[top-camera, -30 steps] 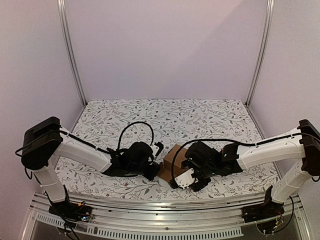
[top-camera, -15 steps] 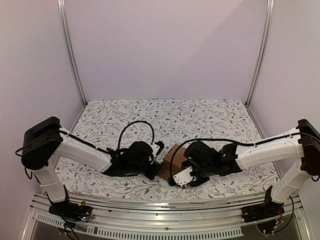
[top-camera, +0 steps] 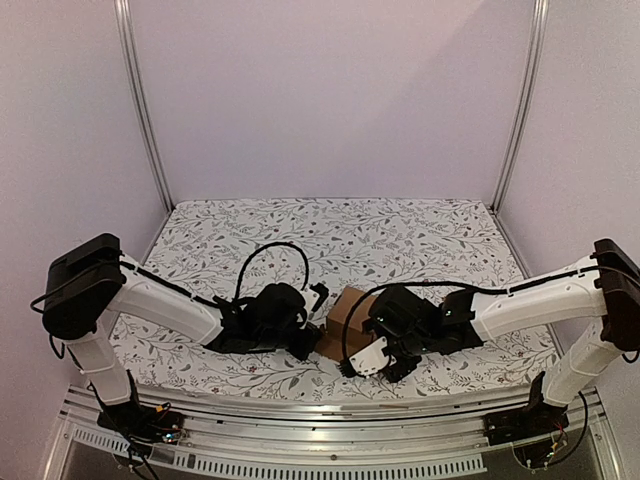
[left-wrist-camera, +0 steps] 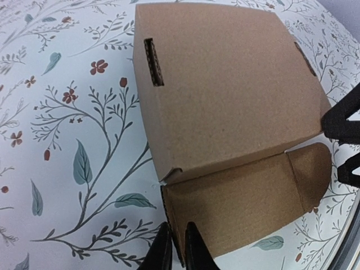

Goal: Fold the paper box

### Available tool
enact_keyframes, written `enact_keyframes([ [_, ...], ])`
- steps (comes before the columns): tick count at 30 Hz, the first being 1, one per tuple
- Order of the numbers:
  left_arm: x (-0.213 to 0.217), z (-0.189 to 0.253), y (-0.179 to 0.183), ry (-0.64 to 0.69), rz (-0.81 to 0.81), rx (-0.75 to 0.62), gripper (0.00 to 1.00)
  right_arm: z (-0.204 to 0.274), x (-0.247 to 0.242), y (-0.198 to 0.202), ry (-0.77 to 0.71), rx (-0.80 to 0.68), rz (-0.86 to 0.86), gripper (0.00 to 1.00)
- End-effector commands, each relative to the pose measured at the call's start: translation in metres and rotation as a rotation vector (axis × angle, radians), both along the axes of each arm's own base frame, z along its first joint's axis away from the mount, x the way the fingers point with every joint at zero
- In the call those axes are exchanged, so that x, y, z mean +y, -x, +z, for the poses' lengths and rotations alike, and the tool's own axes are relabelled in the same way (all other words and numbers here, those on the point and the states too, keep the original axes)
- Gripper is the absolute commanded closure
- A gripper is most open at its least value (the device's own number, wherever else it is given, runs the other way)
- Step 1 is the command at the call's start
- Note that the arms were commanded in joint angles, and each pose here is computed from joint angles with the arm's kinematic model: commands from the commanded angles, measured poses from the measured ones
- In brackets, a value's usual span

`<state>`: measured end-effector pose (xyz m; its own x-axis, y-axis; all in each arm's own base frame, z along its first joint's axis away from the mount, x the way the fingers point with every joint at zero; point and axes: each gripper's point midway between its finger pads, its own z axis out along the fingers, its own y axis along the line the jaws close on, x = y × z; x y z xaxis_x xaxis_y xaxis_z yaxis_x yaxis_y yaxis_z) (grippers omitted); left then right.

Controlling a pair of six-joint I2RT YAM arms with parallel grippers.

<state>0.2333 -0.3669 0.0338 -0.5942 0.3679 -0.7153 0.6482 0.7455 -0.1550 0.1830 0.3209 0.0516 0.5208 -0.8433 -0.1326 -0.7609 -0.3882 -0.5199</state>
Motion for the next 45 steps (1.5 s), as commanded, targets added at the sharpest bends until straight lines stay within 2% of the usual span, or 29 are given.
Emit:
enact_keyframes([
  [1, 0.004, -0.006, -0.004, -0.011, 0.009, 0.008, 0.90, -0.012, -0.004, -0.006, 0.021, -0.040, -0.019, 0.13],
  [7, 0.005, -0.008, -0.005, -0.014, 0.022, 0.015, 0.85, -0.011, -0.002, -0.012, 0.001, -0.080, -0.036, 0.18],
  [11, 0.007, -0.009, -0.005, -0.022, 0.034, 0.019, 0.86, -0.015, -0.004, -0.012, 0.010, -0.089, -0.027, 0.19],
  [19, 0.007, -0.011, -0.006, -0.035, 0.037, 0.019, 0.88, 0.006, 0.010, -0.024, -0.057, -0.131, -0.068, 0.28],
  [24, 0.008, -0.011, -0.008, -0.052, 0.036, 0.014, 0.89, 0.027, 0.021, -0.028, -0.095, -0.119, -0.102, 0.28],
  [30, 0.011, -0.010, -0.012, -0.078, 0.035, -0.005, 0.91, 0.041, 0.016, -0.023, -0.104, -0.061, -0.147, 0.20],
  [36, 0.012, -0.009, -0.015, -0.098, 0.022, -0.016, 0.91, 0.065, 0.007, -0.022, -0.184, 0.172, -0.256, 0.12],
  [37, 0.012, -0.009, -0.015, -0.100, 0.019, -0.017, 0.92, 0.073, 0.004, -0.024, -0.210, 0.199, -0.276, 0.04],
  [39, 0.012, -0.009, -0.016, -0.104, 0.012, -0.019, 0.92, 0.088, -0.001, -0.036, -0.273, 0.259, -0.335, 0.01],
  [42, 0.012, -0.009, -0.016, -0.112, -0.008, -0.024, 0.92, 0.127, -0.013, -0.072, -0.454, 0.366, -0.466, 0.01],
  [44, 0.012, -0.009, -0.016, -0.124, -0.030, -0.033, 0.92, 0.162, -0.030, -0.112, -0.670, 0.520, -0.615, 0.01],
  [45, 0.011, -0.008, -0.017, -0.131, -0.039, -0.039, 0.92, 0.180, -0.036, -0.124, -0.778, 0.645, -0.668, 0.01],
])
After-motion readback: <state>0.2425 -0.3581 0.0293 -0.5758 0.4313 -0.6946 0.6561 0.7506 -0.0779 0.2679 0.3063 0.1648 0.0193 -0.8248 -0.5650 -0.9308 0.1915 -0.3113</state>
